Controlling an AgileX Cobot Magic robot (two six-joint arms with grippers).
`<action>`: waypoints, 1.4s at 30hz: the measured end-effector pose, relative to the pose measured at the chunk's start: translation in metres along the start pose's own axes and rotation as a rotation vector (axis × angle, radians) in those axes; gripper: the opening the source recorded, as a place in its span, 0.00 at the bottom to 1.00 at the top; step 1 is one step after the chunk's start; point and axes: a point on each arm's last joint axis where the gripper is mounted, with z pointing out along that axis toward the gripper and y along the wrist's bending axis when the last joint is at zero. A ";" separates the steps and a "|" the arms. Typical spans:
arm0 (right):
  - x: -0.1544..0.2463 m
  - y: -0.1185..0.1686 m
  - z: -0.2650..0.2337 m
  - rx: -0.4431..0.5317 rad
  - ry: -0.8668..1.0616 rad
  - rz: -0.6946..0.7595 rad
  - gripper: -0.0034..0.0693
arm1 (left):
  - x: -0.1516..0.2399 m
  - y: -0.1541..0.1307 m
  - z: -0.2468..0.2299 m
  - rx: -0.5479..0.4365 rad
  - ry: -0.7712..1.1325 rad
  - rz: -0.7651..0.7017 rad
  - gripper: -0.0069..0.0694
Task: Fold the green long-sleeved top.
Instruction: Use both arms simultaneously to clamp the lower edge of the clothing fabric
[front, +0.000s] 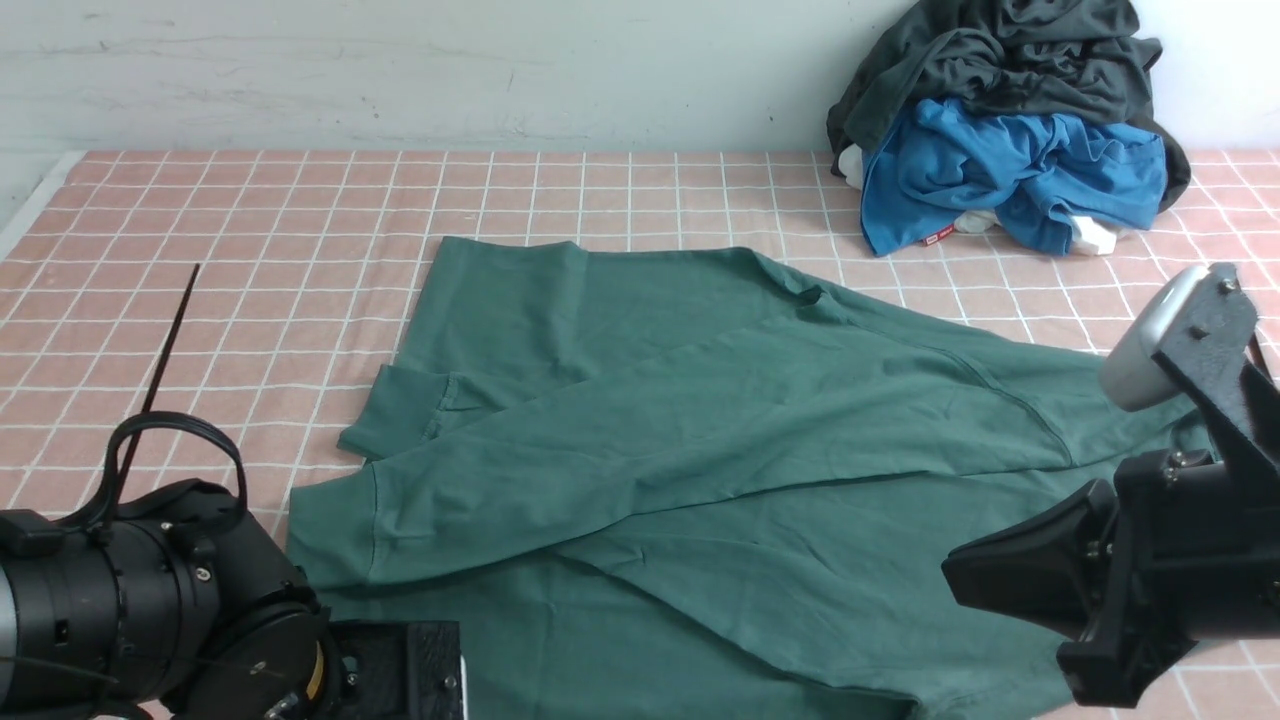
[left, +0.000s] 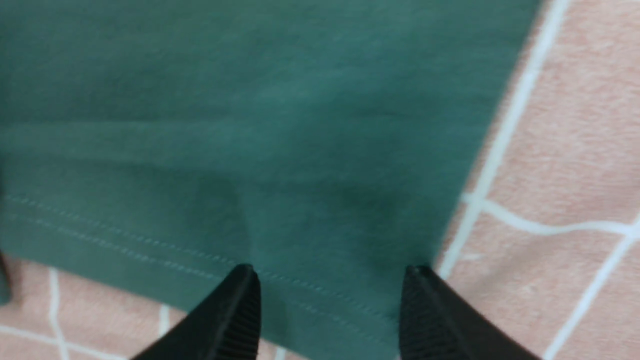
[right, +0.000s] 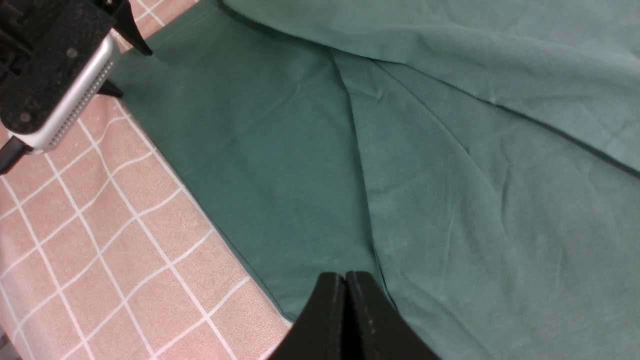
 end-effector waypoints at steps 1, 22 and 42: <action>0.000 0.000 0.000 0.000 0.000 0.000 0.03 | -0.001 -0.001 0.000 0.010 -0.006 0.009 0.55; 0.000 0.000 0.000 0.000 0.000 0.000 0.03 | 0.000 0.001 0.000 -0.014 0.001 0.094 0.34; 0.000 0.000 0.000 0.000 -0.001 0.001 0.03 | -0.002 -0.001 0.004 0.025 -0.002 0.067 0.25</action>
